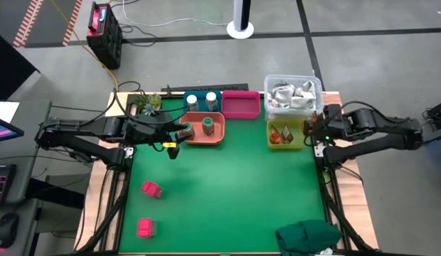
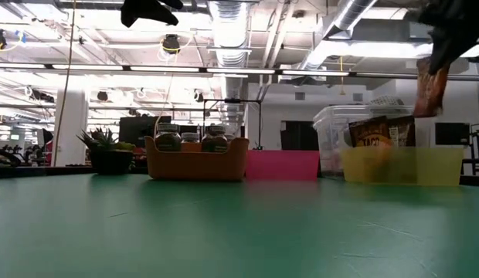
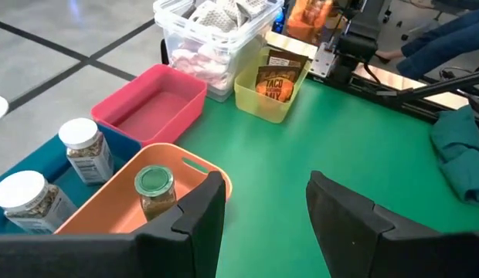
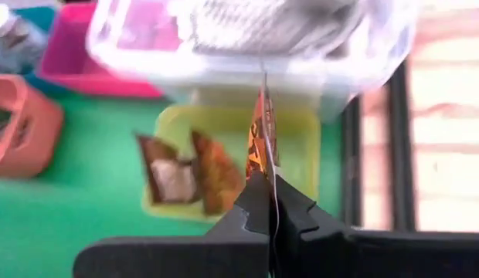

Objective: Sort spices by type
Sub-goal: Put the orange seasoning pack into the yellow bin

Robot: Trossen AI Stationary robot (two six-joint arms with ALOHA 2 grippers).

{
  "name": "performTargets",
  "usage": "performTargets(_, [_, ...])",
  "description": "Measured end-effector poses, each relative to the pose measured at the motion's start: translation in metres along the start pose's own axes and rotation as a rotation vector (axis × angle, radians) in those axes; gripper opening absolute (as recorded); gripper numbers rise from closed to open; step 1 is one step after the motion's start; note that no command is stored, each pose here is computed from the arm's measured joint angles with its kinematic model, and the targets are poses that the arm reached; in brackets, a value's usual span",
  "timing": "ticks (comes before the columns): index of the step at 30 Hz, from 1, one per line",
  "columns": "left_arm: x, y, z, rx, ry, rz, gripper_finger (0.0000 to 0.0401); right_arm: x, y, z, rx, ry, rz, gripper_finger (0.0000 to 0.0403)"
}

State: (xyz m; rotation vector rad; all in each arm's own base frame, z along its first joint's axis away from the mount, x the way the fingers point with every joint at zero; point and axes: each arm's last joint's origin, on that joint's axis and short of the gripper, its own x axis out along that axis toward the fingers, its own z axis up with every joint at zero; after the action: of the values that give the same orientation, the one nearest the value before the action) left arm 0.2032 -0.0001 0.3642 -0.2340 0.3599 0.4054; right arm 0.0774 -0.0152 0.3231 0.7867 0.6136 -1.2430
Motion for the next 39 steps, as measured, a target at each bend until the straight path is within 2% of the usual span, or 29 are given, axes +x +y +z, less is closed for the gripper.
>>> performTargets(6, [0.0,0.0,0.0,0.01,0.001,0.0,0.0171,0.029,0.013,-0.008,-0.039,-0.019,-0.103,0.0018])
performTargets(10, [0.0,0.0,0.0,0.01,0.001,0.0,0.0171,0.055,0.019,-0.022,-0.037,0.032,-0.083,0.0018])
performTargets(14, [0.0,0.0,0.0,0.019,0.001,0.0,0.0171,0.075,0.016,-0.034,-0.015,0.057,-0.112,0.0018])
performTargets(24, [0.0,0.0,0.0,0.023,0.001,0.0,0.0171,0.096,0.015,-0.04,0.011,0.056,-0.138,0.0028])
performTargets(27, [0.0,0.0,0.0,0.023,0.001,0.0,0.0171,0.1,0.013,-0.041,0.005,0.061,-0.151,0.0043])
performTargets(31, [0.001,0.0,0.0,0.023,0.002,0.001,0.0171,0.104,0.015,-0.043,-0.057,0.095,-0.104,0.0076])
performTargets(39, [0.001,0.0,0.0,0.022,0.004,0.001,0.0171,0.105,0.016,-0.044,-0.073,0.11,-0.088,0.0186])
